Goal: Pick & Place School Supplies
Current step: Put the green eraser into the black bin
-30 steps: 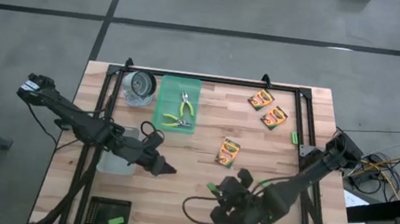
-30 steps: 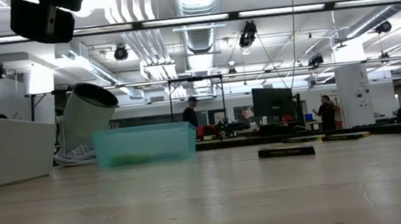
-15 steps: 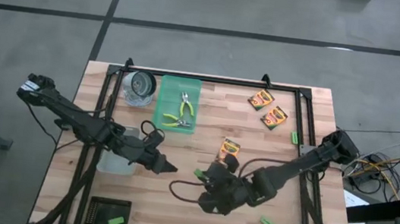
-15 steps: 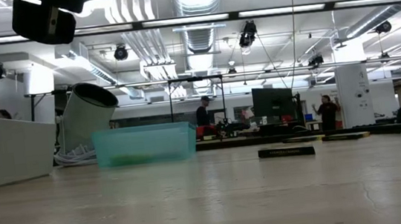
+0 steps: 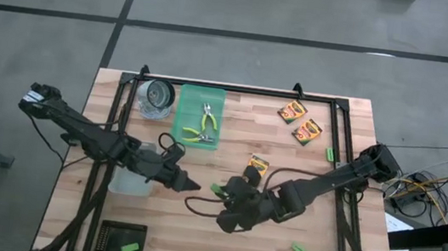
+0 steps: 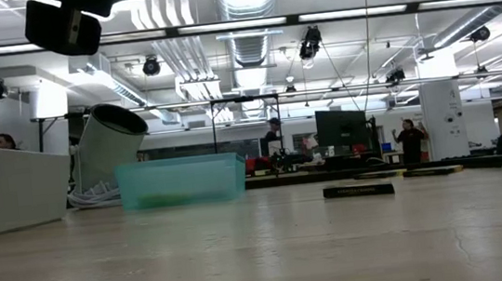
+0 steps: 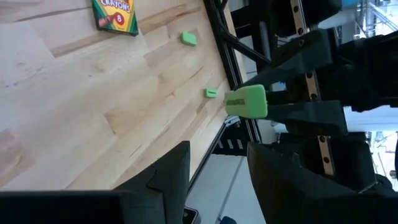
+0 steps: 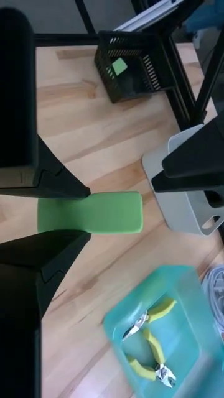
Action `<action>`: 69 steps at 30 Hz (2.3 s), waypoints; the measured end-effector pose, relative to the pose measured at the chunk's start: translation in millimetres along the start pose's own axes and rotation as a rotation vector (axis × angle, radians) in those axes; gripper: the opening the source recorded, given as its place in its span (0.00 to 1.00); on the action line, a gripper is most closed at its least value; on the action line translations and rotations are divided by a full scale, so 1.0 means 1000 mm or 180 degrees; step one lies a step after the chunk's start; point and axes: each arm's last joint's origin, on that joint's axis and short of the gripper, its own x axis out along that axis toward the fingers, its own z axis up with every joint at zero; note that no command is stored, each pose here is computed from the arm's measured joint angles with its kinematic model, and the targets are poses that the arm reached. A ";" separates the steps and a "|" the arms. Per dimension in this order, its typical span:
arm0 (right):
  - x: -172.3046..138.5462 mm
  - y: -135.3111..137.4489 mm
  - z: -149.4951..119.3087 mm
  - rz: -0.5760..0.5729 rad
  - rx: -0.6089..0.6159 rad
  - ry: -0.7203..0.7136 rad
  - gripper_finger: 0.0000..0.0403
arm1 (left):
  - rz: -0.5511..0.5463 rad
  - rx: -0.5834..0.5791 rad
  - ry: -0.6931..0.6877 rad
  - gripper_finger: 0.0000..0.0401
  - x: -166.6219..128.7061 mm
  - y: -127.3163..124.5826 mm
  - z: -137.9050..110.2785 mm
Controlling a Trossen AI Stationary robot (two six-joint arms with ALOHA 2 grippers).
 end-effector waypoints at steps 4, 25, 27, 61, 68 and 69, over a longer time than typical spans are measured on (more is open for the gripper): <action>0.004 -0.002 0.001 -0.0025 0.0012 0.0006 0.17 | 0.0007 -0.0011 -0.0030 0.41 0.000 0.000 0.003; 0.038 0.000 0.010 0.0161 -0.0212 -0.0204 0.17 | -0.0002 0.0007 -0.0108 0.41 0.001 0.000 0.008; 0.039 0.000 0.013 0.0194 -0.0253 -0.0266 0.17 | 0.0015 0.0003 -0.0122 0.41 0.003 0.001 0.009; 0.044 -0.006 0.016 0.0261 -0.0350 -0.0173 0.17 | -0.0014 0.0049 -0.0132 0.33 0.009 0.001 0.010; 0.044 -0.006 0.017 0.0248 -0.0359 -0.0179 0.17 | -0.0021 0.0076 -0.0120 0.25 0.009 0.002 0.010; 0.044 -0.006 0.017 0.0247 -0.0360 -0.0178 0.17 | -0.0017 0.0080 -0.0119 0.24 0.009 0.002 0.010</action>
